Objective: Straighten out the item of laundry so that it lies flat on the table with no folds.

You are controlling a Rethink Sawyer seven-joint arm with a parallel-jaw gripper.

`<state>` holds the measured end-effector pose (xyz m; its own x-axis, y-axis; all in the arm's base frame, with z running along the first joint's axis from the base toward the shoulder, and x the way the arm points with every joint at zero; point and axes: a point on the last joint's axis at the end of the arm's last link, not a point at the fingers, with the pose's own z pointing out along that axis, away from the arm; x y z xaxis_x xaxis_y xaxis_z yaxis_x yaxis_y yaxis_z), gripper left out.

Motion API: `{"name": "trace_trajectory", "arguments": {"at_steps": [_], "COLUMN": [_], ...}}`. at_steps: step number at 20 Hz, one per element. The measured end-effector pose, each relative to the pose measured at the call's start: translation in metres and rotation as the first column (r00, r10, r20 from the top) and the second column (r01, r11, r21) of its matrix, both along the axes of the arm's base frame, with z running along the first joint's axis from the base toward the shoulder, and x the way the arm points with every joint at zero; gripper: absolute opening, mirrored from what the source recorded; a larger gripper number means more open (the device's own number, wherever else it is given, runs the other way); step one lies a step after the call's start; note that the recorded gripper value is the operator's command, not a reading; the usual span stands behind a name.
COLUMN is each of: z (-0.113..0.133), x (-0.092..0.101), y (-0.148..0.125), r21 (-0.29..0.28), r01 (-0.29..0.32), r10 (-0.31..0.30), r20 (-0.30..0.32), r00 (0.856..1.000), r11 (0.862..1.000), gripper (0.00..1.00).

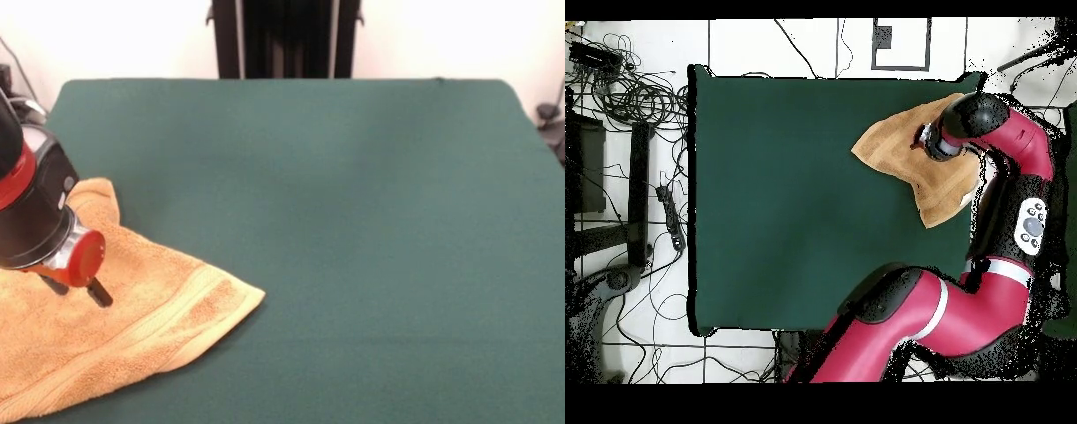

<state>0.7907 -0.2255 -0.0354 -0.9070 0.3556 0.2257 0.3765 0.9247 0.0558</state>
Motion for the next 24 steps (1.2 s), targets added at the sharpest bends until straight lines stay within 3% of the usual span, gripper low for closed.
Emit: {"name": "trace_trajectory", "arguments": {"at_steps": [5, 7, 10, 13, 14, 16, 18, 19, 24], "z": [-0.003, -0.004, -0.004, -0.002, -0.001, 0.000, 0.000, 0.000, -0.004], "x": [-0.004, -0.010, -0.021, -0.037, -0.039, -0.056, -0.064, -0.077, -0.109], "y": [-0.001, -0.006, -0.013, -0.020, -0.021, -0.021, -0.021, -0.019, 0.001], "r21": [-0.006, -0.038, -0.097, -0.167, -0.175, -0.216, -0.226, -0.237, -0.256], "r01": [0.022, 0.036, 0.062, 0.091, 0.094, 0.102, 0.106, 0.109, 0.091], "r10": [-0.021, -0.030, -0.034, -0.018, -0.015, 0.010, 0.016, 0.023, 0.058], "r20": [0.075, 0.147, 0.267, 0.393, 0.405, 0.464, 0.479, 0.495, 0.520], "r00": [0.997, 0.989, 0.963, 0.919, 0.914, 0.886, 0.878, 0.868, 0.852], "r11": [1.000, 0.999, 0.993, 0.982, 0.980, 0.971, 0.968, 0.965, 0.962], "gripper": [1.00, 1.00, 1.00, 1.00, 1.00, 1.00, 1.00, 1.00, 1.00]}}
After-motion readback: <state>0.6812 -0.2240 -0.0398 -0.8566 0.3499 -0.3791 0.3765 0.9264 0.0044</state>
